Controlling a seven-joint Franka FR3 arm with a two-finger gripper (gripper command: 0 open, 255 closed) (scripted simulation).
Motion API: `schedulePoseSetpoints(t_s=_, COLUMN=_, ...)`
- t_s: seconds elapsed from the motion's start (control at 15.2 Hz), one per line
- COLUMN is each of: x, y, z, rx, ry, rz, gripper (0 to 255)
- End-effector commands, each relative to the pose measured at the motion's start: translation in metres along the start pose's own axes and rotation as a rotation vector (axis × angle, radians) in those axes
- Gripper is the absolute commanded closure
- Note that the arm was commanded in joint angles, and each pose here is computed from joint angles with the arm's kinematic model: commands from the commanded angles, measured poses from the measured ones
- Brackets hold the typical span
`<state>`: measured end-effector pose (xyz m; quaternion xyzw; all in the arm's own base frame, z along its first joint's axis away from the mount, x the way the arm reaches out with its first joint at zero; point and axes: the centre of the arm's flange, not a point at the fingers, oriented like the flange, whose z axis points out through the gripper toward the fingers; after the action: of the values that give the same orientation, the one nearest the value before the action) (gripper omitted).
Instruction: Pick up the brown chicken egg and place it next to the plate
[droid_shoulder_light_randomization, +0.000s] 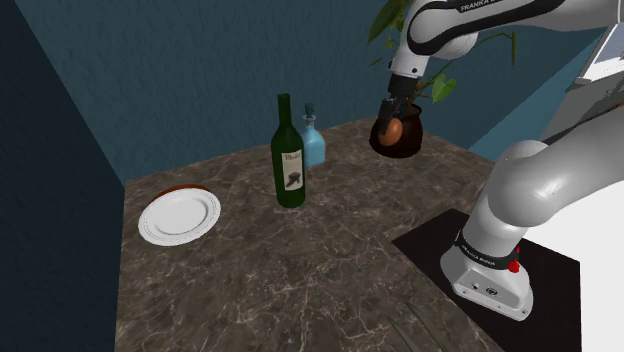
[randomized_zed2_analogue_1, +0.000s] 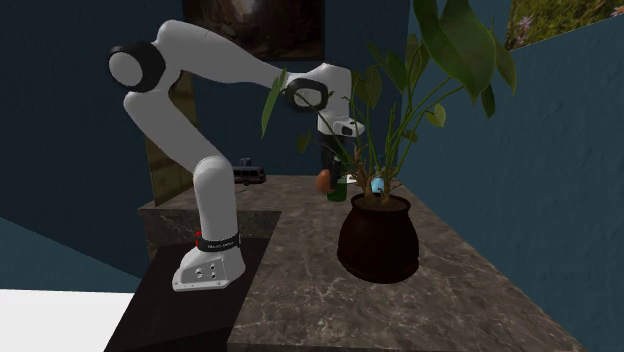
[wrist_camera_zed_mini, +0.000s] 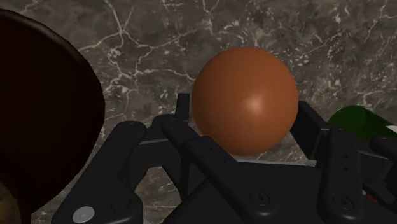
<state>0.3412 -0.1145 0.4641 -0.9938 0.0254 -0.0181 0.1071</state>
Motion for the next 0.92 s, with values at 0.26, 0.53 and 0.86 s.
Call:
schedulePoseSetpoints(t_s=0.26, x=0.041, y=-0.065, z=0.016, rx=0.0, ry=0.001, rz=0.001, gripper=255)
schedulePoseSetpoints(t_s=0.53, x=0.069, y=-0.109, z=0.026, rx=0.0, ry=0.001, rz=0.001, gripper=255)
schedulePoseSetpoints(t_s=0.86, x=0.104, y=-0.164, z=0.039, rx=0.0, ry=0.001, rz=0.001, gripper=255)
